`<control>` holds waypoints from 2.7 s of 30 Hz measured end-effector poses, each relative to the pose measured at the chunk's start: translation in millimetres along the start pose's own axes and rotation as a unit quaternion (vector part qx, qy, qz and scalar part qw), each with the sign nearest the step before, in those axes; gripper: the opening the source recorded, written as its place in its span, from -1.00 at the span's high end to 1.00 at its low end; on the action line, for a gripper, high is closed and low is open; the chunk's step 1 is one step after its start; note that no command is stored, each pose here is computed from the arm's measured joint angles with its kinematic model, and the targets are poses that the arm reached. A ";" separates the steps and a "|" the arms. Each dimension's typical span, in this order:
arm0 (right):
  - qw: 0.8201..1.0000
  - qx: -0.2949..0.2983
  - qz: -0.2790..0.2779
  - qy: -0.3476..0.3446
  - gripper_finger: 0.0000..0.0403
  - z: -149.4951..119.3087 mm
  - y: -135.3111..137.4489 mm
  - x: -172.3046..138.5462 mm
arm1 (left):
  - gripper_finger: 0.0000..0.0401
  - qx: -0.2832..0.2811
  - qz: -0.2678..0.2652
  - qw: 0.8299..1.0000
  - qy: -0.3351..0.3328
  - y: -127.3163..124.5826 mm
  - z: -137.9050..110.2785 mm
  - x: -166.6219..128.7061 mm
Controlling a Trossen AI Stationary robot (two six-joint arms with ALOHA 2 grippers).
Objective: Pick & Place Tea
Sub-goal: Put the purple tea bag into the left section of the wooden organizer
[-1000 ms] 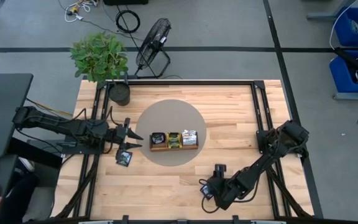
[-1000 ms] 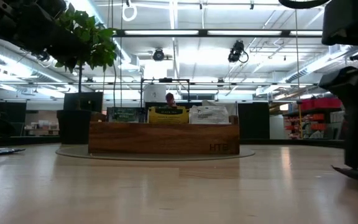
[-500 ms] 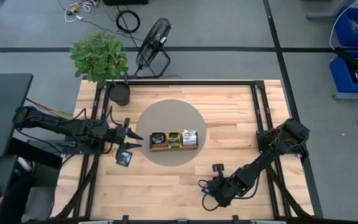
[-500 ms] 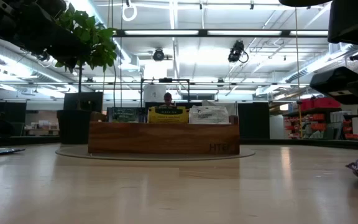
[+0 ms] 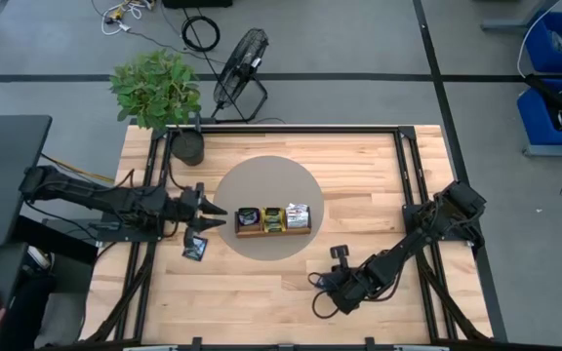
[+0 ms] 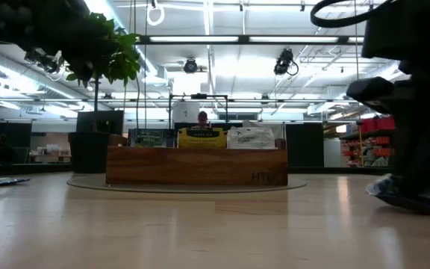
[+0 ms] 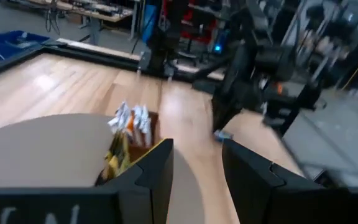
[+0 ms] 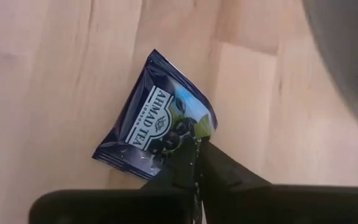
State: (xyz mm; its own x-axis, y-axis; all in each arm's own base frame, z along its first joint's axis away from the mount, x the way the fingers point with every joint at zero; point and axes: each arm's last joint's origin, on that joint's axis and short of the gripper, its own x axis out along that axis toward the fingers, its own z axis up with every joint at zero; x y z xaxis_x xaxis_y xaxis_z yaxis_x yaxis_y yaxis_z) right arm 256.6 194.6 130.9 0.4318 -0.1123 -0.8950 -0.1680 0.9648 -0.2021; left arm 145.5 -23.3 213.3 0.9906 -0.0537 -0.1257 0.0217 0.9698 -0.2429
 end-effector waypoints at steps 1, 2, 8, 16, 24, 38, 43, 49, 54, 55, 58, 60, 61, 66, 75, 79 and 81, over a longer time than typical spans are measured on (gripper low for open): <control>1.000 -0.009 -0.003 -0.003 0.93 0.9 -0.6 0.0 | 0.29 -0.014 -0.001 1.000 -0.005 -0.4 0.9 0.9; 1.000 -0.018 -0.010 -0.004 0.94 2.4 -1.6 -0.8 | 0.29 -0.029 -0.002 1.000 -0.005 -0.6 0.7 2.0; 0.990 -0.105 -0.091 -0.009 0.94 24.3 -10.0 -18.1 | 0.29 -0.125 0.006 0.992 0.025 -0.2 -8.5 16.4; 0.962 -0.205 -0.177 -0.033 0.92 52.4 -22.8 -33.8 | 0.29 -0.180 -0.041 0.983 -0.003 -8.4 -10.2 38.2; 0.920 -0.291 -0.259 -0.037 0.92 76.5 -37.8 -44.6 | 0.29 -0.246 -0.038 0.968 0.001 -8.0 -19.3 52.7; 0.889 -0.347 -0.285 -0.091 0.91 108.4 -60.7 -41.8 | 0.06 -0.273 -0.073 0.959 -0.029 -12.1 -21.3 76.5; 0.888 -0.353 -0.273 -0.105 0.91 114.5 -70.4 -39.7 | -0.02 -0.265 -0.114 0.957 0.007 -22.1 -16.9 99.7; 0.884 -0.358 -0.285 -0.096 0.91 114.9 -74.3 -38.9 | -0.01 -0.260 -0.095 0.960 0.029 -26.5 -23.5 118.0; 0.884 -0.356 -0.287 -0.096 0.91 115.4 -75.2 -38.9 | 0.00 -0.252 -0.078 0.964 0.027 -26.3 -25.0 126.1; 0.884 -0.355 -0.288 -0.096 0.91 115.5 -75.8 -38.8 | 0.00 -0.252 -0.076 0.964 0.026 -26.5 -24.6 127.8; 0.885 -0.356 -0.287 -0.092 0.91 115.0 -76.9 -38.2 | 0.00 -0.249 -0.075 0.965 0.030 -28.7 -22.1 130.1; 0.885 -0.355 -0.287 -0.090 0.91 115.1 -78.4 -37.7 | 0.01 -0.240 -0.069 0.967 0.044 -29.8 -22.4 132.4; 0.885 -0.354 -0.288 -0.090 0.91 115.3 -78.9 -37.6 | 0.01 -0.237 -0.066 0.968 0.052 -30.1 -22.5 133.5; 0.886 -0.347 -0.291 -0.099 0.91 117.6 -80.1 -38.2 | 0.01 -0.223 -0.054 0.971 0.063 -32.9 -19.8 137.6; 0.886 -0.346 -0.289 -0.105 0.91 118.4 -79.7 -38.5 | 0.17 -0.206 -0.020 0.975 0.080 -30.1 -24.1 138.1; 0.887 -0.344 -0.289 -0.108 0.91 119.0 -79.9 -38.6 | 0.52 -0.197 -0.014 0.977 0.079 -29.8 -24.4 138.1; 0.887 -0.344 -0.289 -0.109 0.91 119.0 -79.6 -38.7 | 0.75 -0.190 -0.015 0.979 0.078 -29.8 -24.2 138.1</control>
State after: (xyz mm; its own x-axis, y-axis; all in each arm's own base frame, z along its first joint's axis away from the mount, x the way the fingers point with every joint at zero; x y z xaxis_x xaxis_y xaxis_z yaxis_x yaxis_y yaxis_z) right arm 358.8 150.4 228.9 0.7700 -0.4195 -0.4808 -0.3326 0.3791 -0.8635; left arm 278.4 -65.4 179.9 0.9573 -0.1444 -0.2506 -0.0307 0.8109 -0.5843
